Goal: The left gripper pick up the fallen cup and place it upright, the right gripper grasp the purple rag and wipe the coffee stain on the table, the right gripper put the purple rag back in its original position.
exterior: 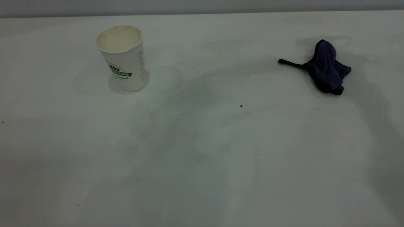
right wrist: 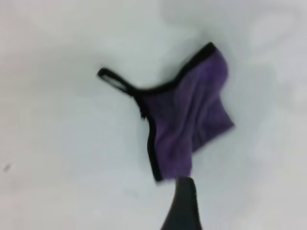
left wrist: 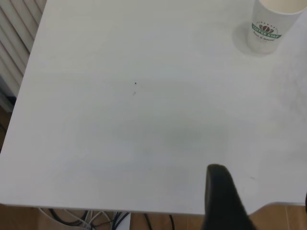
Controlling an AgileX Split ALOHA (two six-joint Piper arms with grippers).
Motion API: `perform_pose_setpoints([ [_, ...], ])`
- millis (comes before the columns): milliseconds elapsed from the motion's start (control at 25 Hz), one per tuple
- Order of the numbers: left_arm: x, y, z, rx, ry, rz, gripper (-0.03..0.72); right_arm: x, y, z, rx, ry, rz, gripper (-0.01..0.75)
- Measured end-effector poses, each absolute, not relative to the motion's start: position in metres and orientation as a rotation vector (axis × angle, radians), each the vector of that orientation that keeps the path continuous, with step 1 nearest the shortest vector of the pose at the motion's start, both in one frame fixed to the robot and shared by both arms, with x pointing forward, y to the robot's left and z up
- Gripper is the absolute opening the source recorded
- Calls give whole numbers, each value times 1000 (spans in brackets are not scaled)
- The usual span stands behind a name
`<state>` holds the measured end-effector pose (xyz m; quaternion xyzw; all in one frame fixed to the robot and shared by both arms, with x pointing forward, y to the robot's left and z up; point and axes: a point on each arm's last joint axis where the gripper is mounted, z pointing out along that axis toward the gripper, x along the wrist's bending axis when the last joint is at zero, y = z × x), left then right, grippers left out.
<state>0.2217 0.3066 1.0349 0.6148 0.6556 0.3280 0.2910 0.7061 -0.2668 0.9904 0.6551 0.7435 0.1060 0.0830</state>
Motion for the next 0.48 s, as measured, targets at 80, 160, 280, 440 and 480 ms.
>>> perform_pose_setpoints([
  [80, 222, 307, 1035, 1639, 1748, 875, 474, 688, -268, 1032, 1935, 2226, 326, 725],
  [160, 222, 307, 1035, 1639, 1748, 875, 474, 673, -268, 1066, 1889, 2208, 373, 725],
  [280, 222, 307, 1035, 1639, 1748, 875, 474, 650, -266, 1110, 1828, 2165, 453, 724],
  [440, 222, 307, 1035, 1637, 1751, 876, 474, 610, -254, 1141, 1788, 2155, 515, 721],
  [480, 222, 307, 1035, 1637, 1751, 876, 474, 597, -251, 1147, 1783, 2155, 528, 720],
])
